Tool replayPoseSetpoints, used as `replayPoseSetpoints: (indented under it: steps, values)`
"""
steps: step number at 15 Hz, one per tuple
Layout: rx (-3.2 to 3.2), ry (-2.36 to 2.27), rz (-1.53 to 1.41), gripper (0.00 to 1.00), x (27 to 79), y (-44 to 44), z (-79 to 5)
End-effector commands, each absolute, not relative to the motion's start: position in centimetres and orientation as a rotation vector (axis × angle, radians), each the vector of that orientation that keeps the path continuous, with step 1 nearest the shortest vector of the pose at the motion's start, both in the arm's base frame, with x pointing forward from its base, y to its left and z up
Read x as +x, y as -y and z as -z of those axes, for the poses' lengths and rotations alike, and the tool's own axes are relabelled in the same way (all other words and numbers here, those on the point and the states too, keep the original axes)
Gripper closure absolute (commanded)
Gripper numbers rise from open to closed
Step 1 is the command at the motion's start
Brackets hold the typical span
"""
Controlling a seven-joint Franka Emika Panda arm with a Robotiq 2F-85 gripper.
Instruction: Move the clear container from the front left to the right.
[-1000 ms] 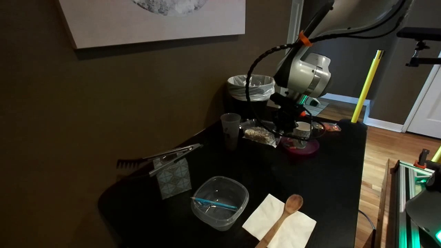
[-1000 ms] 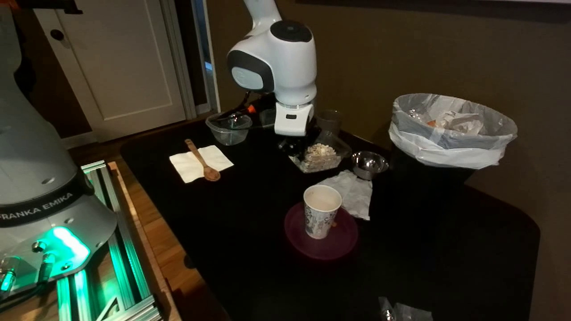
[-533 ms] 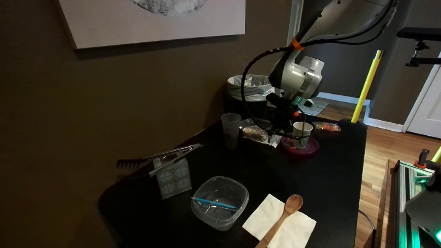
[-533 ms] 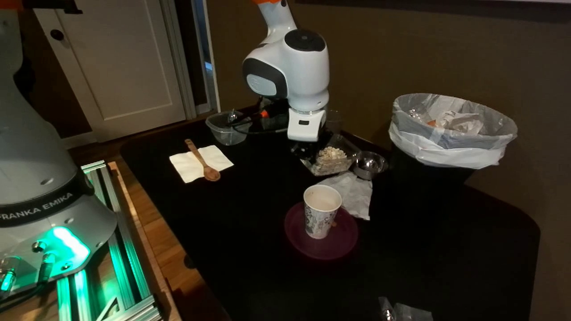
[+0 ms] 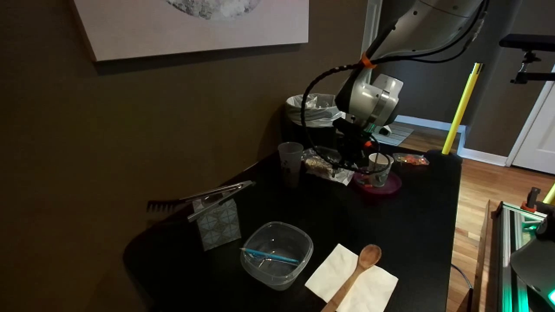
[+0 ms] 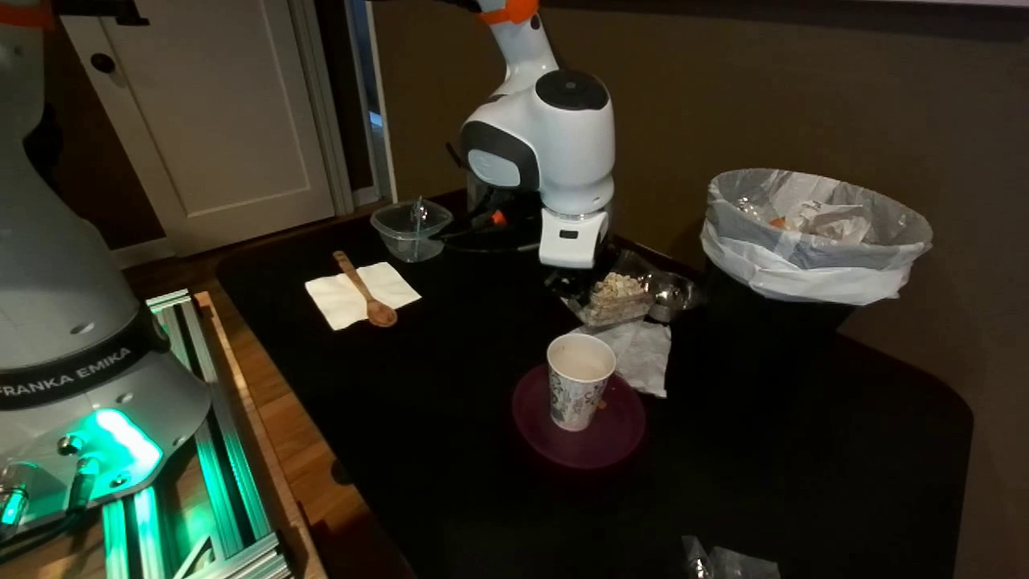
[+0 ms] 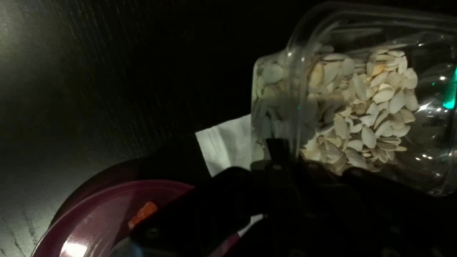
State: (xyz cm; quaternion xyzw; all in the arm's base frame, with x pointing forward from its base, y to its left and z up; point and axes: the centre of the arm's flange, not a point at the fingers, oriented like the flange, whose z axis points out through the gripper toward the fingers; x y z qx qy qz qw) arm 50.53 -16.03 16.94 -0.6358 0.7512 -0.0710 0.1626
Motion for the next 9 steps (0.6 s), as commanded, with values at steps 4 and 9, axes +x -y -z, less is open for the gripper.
replayPoseSetpoints:
  steps: [4,9]
  values:
    - [-1.812,-2.130,0.236,0.99,52.0,17.9,-15.2]
    - [-1.927,-2.022,0.250,0.99,53.3,18.3,-15.0]
